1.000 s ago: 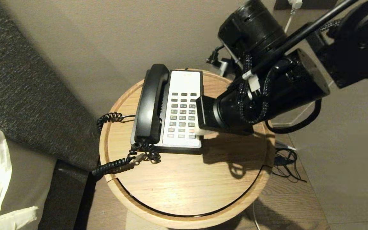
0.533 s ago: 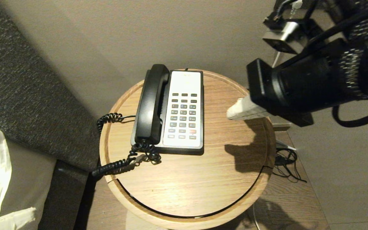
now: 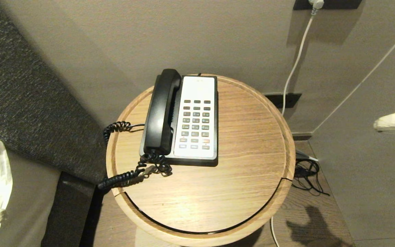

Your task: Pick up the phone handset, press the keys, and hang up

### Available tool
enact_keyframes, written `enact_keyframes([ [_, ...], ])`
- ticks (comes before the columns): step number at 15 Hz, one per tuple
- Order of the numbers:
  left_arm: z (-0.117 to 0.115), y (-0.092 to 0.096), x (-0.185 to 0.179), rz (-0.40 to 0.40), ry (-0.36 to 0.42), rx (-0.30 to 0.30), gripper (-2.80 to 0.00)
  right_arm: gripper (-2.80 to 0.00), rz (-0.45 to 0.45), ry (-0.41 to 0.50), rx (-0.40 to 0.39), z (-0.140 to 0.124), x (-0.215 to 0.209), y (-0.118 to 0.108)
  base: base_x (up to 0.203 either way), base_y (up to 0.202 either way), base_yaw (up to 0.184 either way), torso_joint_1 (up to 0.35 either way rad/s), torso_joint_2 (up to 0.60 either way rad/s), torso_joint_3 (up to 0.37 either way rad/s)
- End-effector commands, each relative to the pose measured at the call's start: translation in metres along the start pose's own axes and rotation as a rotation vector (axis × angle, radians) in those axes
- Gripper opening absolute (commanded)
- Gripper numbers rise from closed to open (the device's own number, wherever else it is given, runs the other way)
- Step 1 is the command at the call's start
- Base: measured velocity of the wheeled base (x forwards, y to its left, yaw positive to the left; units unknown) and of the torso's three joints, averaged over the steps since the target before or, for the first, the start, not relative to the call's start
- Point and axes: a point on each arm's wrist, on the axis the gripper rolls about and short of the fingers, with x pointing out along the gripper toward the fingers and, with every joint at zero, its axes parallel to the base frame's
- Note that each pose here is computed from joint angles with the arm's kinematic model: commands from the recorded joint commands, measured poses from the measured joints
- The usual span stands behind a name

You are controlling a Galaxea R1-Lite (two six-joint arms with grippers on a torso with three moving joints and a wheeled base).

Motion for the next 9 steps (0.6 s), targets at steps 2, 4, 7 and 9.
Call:
enact_keyframes([
  [2,-0.016,0.008,-0.027,0.029,-0.12,-0.011,-2.8,-2.8,0.001,-0.229,0.153,-0.026,-0.065,-0.051,0.0,0.0,0.0,0.0,0.0,0.0],
  [4,-0.025,0.011,-0.036,0.059,-0.149,-0.015,-2.8,-2.8,-0.008,-0.328,0.218,-0.05,-0.086,-0.07,0.0,0.0,0.0,0.0,0.0,0.0],
  [7,-0.03,0.012,-0.042,0.082,-0.166,-0.022,-2.8,-2.8,0.013,-0.429,0.291,-0.092,-0.109,-0.09,0.0,0.0,0.0,0.0,0.0,0.0],
  [9,-0.032,0.01,-0.043,0.168,-0.195,-0.046,-2.8,-2.8,0.025,-0.459,0.343,-0.11,-0.117,-0.096,0.0,0.0,0.0,0.0,0.0,0.0],
])
